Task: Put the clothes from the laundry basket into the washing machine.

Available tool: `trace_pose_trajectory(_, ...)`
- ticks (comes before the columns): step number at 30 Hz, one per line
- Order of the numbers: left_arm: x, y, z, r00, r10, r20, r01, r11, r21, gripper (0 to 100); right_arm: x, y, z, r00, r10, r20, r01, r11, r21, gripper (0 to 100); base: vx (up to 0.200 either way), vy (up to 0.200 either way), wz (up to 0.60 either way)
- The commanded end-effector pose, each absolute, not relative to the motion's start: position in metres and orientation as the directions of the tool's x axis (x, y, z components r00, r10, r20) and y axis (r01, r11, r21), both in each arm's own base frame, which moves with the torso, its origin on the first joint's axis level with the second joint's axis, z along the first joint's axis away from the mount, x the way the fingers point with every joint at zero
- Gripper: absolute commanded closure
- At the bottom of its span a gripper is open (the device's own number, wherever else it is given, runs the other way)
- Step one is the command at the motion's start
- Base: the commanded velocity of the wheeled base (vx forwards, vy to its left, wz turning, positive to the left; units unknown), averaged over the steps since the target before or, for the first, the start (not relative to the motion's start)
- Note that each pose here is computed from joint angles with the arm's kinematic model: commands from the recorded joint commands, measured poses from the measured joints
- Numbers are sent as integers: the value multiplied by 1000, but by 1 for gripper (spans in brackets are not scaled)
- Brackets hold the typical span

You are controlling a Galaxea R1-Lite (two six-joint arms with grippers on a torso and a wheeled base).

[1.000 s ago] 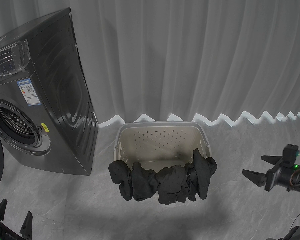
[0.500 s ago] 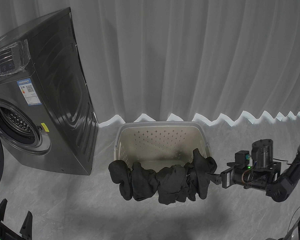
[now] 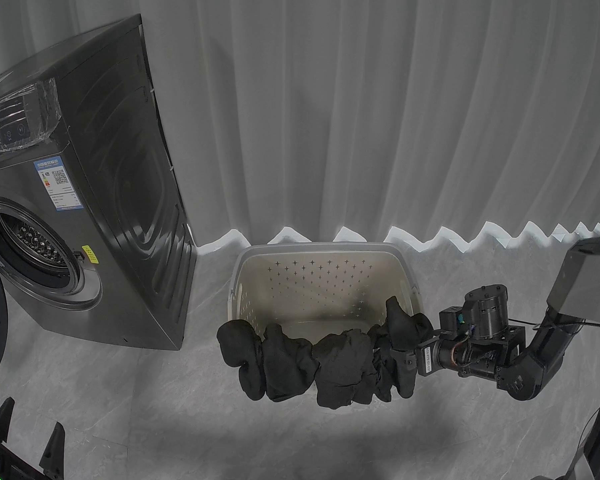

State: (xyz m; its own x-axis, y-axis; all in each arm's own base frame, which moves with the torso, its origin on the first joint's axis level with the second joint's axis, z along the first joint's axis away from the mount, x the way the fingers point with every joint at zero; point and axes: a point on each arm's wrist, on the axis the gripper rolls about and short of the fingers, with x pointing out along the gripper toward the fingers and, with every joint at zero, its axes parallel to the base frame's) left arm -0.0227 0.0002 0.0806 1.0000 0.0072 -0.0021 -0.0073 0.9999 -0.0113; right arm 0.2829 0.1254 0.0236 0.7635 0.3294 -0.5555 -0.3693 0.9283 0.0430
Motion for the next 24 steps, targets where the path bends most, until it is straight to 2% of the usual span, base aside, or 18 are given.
trace_pose_trajectory(1, -23, 0, 76, 1000, 8, 0, -8, 1000, -12, 0, 288, 130, 20, 761, 334, -556, -377, 925, 41, 0, 0, 0, 0)
trace_pose_trajectory(24, -23, 0, 76, 1000, 8, 0, -8, 1000, -12, 0, 314, 139, 5, 771, 330, -545, -378, 926, 26, 0, 0, 0, 0)
